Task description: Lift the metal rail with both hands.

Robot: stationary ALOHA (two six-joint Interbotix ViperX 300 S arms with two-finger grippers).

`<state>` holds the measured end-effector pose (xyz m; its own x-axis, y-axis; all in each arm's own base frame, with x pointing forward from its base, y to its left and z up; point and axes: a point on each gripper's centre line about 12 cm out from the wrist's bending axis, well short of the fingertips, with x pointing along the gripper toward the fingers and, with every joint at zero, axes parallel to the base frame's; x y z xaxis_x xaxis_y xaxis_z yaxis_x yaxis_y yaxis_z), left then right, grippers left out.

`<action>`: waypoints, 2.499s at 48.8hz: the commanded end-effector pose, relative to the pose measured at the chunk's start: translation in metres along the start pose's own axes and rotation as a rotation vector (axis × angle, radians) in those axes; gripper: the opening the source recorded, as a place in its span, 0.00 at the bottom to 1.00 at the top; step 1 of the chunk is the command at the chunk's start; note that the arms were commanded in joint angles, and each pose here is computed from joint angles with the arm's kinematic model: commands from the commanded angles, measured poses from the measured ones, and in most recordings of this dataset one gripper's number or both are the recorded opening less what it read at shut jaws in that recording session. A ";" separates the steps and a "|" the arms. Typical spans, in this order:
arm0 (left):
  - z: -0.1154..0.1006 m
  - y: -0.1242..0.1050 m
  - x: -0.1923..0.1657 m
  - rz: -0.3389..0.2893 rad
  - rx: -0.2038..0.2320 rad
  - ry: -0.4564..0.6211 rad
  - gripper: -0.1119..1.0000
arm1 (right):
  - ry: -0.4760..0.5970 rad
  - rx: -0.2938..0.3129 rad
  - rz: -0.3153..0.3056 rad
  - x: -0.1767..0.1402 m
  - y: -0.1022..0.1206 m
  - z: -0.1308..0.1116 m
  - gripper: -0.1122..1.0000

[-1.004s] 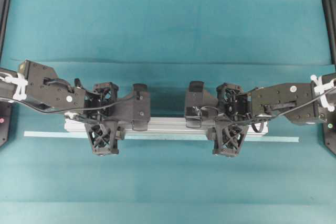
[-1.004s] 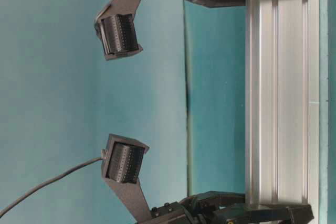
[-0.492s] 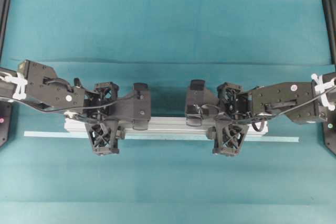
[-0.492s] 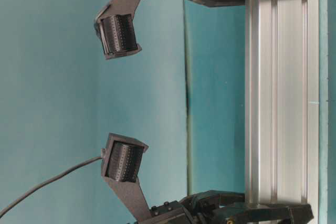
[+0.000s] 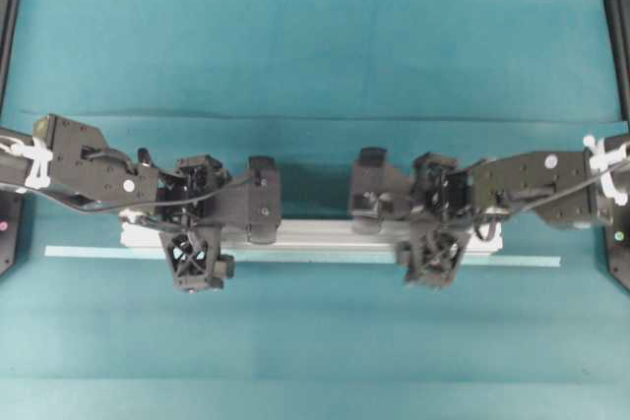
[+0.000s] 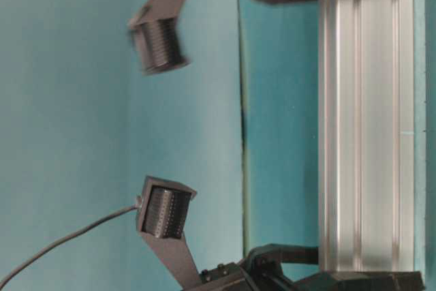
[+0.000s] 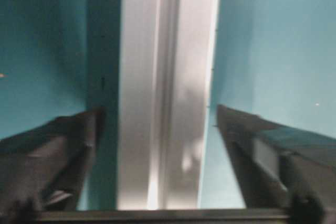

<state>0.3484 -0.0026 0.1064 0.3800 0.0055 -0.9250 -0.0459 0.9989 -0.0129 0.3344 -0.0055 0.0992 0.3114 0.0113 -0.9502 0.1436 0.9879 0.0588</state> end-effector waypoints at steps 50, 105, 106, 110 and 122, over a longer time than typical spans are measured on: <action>0.014 0.007 -0.156 -0.005 0.017 -0.429 0.96 | -0.697 0.000 0.086 -0.167 0.006 0.036 0.96; -0.014 0.008 -0.269 -0.025 0.004 -0.925 0.96 | -1.010 0.001 0.127 -0.238 0.002 -0.004 0.96; -0.014 0.008 -0.270 -0.024 0.005 -0.928 0.96 | -1.013 0.001 0.128 -0.239 0.002 -0.004 0.96; -0.017 0.008 -0.272 -0.025 0.004 -0.937 0.96 | -1.015 0.002 0.129 -0.240 0.002 -0.004 0.96; -0.018 0.008 -0.274 -0.026 0.002 -0.944 0.96 | -1.010 0.006 0.131 -0.239 0.002 -0.006 0.96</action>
